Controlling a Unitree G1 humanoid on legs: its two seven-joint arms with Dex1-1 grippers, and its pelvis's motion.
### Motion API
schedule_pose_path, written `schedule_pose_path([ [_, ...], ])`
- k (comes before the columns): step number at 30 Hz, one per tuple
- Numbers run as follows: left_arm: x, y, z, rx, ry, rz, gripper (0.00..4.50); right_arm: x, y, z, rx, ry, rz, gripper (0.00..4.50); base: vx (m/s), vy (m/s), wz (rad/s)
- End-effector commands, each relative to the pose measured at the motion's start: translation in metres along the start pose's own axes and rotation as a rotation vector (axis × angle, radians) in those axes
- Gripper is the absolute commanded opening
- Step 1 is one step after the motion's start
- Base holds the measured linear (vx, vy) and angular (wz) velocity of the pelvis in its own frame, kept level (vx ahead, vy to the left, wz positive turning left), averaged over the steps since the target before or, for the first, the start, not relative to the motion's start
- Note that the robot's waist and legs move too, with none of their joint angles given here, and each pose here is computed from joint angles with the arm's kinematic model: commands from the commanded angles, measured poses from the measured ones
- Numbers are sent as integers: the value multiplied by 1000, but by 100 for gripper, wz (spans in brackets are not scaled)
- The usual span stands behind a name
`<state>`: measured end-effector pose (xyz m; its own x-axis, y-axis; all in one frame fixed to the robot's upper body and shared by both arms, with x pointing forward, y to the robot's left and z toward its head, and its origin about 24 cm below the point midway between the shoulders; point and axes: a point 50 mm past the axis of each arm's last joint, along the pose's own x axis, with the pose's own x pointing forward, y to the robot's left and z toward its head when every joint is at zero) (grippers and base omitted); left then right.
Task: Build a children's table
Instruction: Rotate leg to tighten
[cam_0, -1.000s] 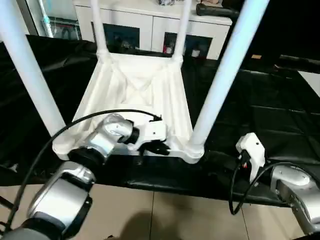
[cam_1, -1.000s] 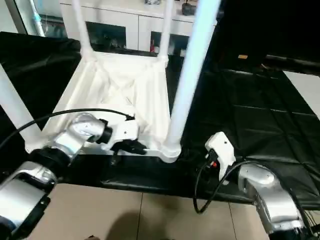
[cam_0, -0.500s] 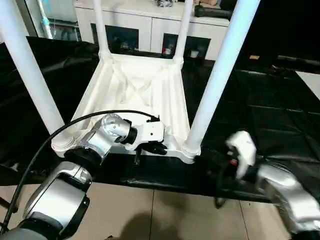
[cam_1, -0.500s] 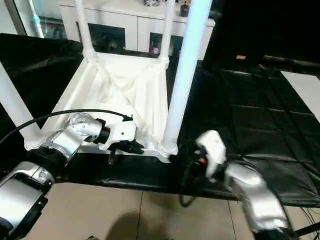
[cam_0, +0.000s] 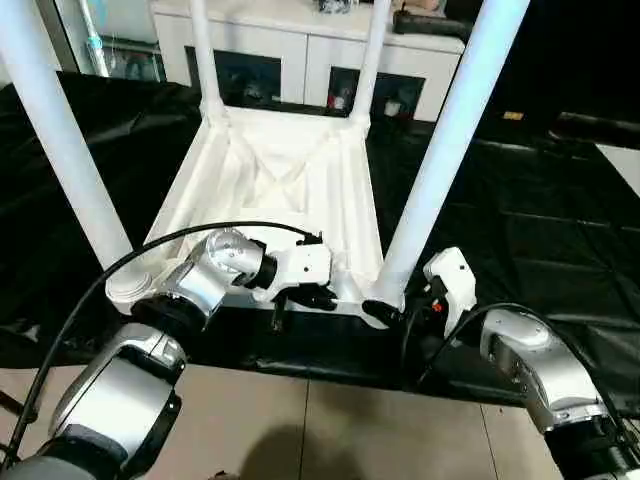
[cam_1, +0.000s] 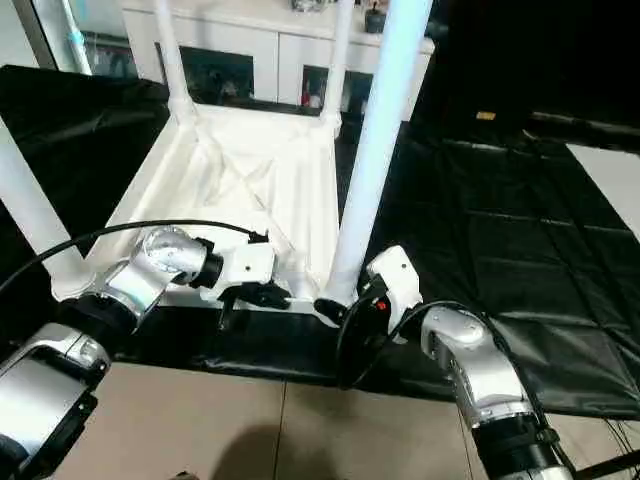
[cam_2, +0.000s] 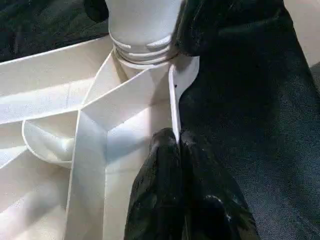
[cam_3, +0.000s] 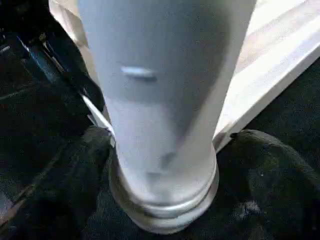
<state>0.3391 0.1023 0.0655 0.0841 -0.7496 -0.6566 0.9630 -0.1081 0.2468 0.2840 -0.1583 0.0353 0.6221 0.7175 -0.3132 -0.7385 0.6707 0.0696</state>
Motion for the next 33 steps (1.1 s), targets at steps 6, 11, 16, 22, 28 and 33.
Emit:
schedule_pose_path([
  [6,6,-10,-11,-9,73,-46,0,2,-2,-2,-12,9,15,354,0,0,0],
  [11,4,-10,-13,-20,78,-47,0,7,0,-1,10,-21,11,302,0,0,0],
  [16,3,-11,-15,-24,79,-50,0,8,3,-1,23,-35,16,274,0,0,0],
  [22,3,-13,-16,-29,81,-59,0,10,5,2,34,-70,41,270,0,0,0],
  [28,10,-8,-12,-67,69,21,0,15,-2,2,87,-149,-131,269,0,0,0],
  [33,25,-1,-2,-131,32,124,0,21,-6,1,201,-232,-306,269,0,0,0],
])
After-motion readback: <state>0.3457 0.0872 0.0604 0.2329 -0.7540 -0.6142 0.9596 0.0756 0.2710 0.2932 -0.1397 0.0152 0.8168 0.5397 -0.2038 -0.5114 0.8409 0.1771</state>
